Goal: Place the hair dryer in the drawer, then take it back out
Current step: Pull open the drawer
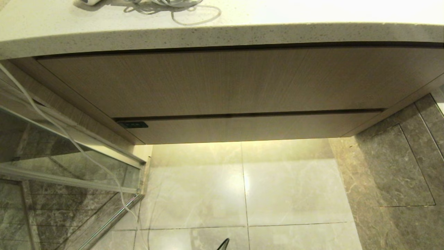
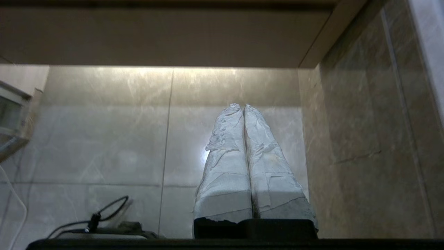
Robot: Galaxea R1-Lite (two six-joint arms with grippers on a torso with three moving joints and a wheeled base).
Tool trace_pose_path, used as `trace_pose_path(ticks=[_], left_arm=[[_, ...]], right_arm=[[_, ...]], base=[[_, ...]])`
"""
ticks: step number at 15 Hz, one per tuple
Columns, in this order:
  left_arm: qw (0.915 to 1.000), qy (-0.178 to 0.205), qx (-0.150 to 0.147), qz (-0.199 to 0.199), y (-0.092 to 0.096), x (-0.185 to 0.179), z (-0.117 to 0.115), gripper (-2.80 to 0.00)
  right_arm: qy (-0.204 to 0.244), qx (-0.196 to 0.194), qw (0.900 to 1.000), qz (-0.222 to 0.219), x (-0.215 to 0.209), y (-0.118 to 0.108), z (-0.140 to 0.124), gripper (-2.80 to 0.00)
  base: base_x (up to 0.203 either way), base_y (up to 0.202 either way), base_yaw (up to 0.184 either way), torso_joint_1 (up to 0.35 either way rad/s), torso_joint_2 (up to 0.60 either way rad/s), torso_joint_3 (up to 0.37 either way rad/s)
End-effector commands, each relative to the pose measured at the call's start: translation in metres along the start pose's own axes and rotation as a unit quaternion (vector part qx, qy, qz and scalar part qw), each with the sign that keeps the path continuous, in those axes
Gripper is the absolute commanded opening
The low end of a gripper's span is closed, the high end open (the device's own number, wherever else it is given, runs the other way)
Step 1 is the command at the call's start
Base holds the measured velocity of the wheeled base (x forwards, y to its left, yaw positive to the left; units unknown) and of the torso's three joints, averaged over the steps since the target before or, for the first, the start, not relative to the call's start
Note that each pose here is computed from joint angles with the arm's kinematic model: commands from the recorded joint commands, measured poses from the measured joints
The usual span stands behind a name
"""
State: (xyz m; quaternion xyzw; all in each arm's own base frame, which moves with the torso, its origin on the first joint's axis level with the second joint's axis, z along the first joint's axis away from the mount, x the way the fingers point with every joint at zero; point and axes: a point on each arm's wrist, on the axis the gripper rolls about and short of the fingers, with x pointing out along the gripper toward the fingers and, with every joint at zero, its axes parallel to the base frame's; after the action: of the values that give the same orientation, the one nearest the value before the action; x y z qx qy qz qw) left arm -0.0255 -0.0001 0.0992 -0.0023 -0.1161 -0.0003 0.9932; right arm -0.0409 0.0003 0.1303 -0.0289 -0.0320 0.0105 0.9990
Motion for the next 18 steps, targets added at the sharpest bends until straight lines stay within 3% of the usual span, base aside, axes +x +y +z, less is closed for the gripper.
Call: trace_pose_path(ticks=[1, 4, 7, 8, 11, 13, 18], left_arm=[[0.9998, 0.019, 0.0, 0.0, 0.0, 0.001, -0.011, 0.0], [0.9998, 0.019, 0.0, 0.0, 0.0, 0.001, -0.011, 0.0], [0.9998, 0.019, 0.0, 0.0, 0.0, 0.001, -0.011, 0.0], [0.9998, 0.019, 0.0, 0.0, 0.0, 0.001, -0.011, 0.0], [0.9998, 0.019, 0.0, 0.0, 0.0, 0.001, -0.011, 0.0], [0.9998, 0.019, 0.0, 0.0, 0.0, 0.001, -0.011, 0.0], [0.9998, 0.019, 0.0, 0.0, 0.0, 0.001, -0.011, 0.0]], right_arm=[[-0.005, 0.0, 1.0, 0.002, -0.006, -0.004, 0.077, -2.8], [0.018, -0.005, 1.0, 0.017, -0.007, -0.009, 0.176, -2.8], [0.14, -0.042, 0.987, 0.07, 0.013, -0.01, 0.208, -2.8], [0.158, -0.05, 0.981, 0.097, 0.014, -0.009, 0.207, -2.8], [0.233, -0.092, 0.943, 0.221, 0.022, -0.01, 0.191, -2.8], [0.27, -0.14, 0.919, 0.253, 0.041, -0.008, 0.183, -2.8], [0.351, -0.188, 0.867, 0.301, 0.094, 0.002, 0.154, -2.8]], base=[[0.0, 0.0, 0.0, 0.0, 0.0, 0.0], [0.0, 0.0, 0.0, 0.0, 0.0, 0.0], [0.0, 0.0, 0.0, 0.0, 0.0, 0.0], [0.0, 0.0, 0.0, 0.0, 0.0, 0.0], [0.0, 0.0, 0.0, 0.0, 0.0, 0.0], [0.0, 0.0, 0.0, 0.0, 0.0, 0.0], [0.0, 0.0, 0.0, 0.0, 0.0, 0.0]])
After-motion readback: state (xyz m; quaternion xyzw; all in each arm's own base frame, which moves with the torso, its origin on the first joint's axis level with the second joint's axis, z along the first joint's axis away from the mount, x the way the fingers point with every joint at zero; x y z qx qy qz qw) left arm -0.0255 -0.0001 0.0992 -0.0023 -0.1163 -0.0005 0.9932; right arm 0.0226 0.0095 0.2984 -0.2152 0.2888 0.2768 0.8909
